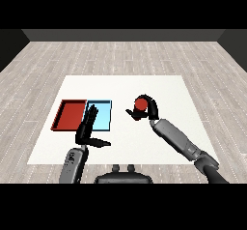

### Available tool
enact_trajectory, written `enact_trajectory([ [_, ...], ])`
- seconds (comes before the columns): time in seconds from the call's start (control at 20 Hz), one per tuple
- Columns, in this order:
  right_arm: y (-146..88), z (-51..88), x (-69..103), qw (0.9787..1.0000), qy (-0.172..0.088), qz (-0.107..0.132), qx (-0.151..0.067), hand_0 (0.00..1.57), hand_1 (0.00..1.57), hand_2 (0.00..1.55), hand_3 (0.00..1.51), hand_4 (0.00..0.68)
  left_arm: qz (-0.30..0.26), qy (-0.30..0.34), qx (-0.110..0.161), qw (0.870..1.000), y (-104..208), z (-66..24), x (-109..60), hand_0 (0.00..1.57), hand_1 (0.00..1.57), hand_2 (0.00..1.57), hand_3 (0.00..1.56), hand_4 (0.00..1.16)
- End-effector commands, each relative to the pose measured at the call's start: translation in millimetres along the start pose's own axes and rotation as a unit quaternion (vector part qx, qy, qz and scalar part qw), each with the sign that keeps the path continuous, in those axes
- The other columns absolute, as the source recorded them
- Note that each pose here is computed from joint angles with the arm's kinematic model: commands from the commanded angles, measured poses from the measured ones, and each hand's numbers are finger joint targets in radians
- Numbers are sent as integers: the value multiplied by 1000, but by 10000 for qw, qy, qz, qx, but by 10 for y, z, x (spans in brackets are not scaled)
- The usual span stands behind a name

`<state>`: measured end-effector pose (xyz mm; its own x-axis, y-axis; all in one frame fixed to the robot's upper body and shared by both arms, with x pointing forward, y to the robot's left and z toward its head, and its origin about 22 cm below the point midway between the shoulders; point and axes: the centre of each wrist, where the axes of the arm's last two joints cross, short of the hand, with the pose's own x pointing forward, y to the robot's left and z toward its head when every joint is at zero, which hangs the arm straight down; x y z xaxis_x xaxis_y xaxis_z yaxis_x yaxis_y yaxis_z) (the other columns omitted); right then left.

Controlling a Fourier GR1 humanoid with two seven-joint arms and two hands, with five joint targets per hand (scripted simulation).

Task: Pick the red can and put it in the red box

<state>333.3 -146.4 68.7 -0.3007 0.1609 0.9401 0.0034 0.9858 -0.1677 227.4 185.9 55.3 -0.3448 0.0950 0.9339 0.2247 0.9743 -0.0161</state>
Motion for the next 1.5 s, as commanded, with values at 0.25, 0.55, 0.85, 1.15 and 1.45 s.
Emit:
enact_trajectory([
  [0.25, 72, 152, 193, 9996, -264, -8, -57, 1519, 1519, 1467, 1395, 580, -189, 386, -311, 9986, -490, -406, -116, 0, 0, 0, 0, 0],
  [0.55, 78, 149, 528, 9982, -580, 37, 147, 1512, 1512, 1470, 1396, 576, -159, 587, -446, 9972, -620, -403, -58, 0, 0, 0, 0, 0],
  [0.85, -14, 328, 584, 9982, -574, -11, 167, 1495, 1495, 1451, 1385, 554, -21, 831, -571, 9949, -949, -378, -265, 0, 0, 0, 0, 0],
  [1.15, 9, 258, 653, 9976, -653, 22, 223, 1440, 1440, 1429, 1379, 532, 40, 927, -500, 9944, -707, -435, -306, 0, 0, 0, 0, 0],
  [1.45, 84, 199, 687, 9962, -800, -64, 336, 1472, 1472, 1447, 1382, 556, 170, 967, -474, 9940, -590, -484, -382, 0, 0, 0, 0, 0],
])
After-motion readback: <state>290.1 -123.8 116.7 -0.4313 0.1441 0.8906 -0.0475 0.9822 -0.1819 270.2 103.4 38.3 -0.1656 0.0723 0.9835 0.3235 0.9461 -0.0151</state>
